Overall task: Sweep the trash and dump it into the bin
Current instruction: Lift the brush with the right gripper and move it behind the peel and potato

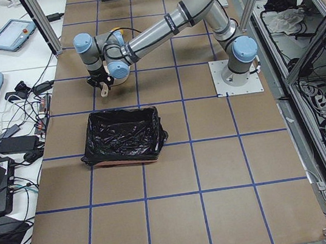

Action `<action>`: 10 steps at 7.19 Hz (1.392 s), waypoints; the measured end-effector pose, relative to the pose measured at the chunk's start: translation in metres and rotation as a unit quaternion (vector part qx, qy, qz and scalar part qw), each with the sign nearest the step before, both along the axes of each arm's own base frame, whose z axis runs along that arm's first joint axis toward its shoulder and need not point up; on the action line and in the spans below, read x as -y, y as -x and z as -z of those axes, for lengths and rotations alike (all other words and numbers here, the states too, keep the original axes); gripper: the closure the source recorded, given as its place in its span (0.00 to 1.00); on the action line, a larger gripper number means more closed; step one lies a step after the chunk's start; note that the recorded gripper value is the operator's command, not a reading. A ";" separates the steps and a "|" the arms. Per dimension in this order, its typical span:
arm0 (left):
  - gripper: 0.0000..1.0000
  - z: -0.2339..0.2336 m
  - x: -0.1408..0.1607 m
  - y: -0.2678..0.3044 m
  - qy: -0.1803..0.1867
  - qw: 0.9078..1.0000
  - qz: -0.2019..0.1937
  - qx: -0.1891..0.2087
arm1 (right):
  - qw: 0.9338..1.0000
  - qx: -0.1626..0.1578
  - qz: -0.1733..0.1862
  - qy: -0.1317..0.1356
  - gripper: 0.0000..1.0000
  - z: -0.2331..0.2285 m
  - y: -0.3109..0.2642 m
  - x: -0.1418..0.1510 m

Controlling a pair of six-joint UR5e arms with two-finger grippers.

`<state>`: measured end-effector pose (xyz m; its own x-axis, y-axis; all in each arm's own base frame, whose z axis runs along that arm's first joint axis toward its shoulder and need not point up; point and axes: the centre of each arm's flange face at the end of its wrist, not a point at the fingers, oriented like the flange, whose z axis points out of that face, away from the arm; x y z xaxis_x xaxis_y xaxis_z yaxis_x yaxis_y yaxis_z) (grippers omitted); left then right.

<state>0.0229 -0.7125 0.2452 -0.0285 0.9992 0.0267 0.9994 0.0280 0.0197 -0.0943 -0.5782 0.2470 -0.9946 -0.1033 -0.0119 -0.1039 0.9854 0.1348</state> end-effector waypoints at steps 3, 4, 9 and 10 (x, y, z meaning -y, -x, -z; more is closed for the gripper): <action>0.79 -0.003 -0.001 0.000 0.000 1.000 -0.007 0.001 | 1.000 -0.003 0.021 -0.004 1.00 -0.013 -0.042 0.010; 0.79 -0.003 -0.001 0.002 -0.001 1.000 -0.012 0.003 | 1.000 -0.006 0.026 -0.003 1.00 -0.014 -0.074 0.012; 0.79 -0.007 -0.002 0.029 -0.001 1.000 -0.009 0.018 | 0.996 0.029 0.081 0.000 1.00 -0.013 -0.218 0.004; 0.79 -0.007 -0.002 0.029 -0.001 1.000 -0.009 0.019 | 0.995 0.035 0.097 -0.003 1.00 -0.012 -0.239 0.000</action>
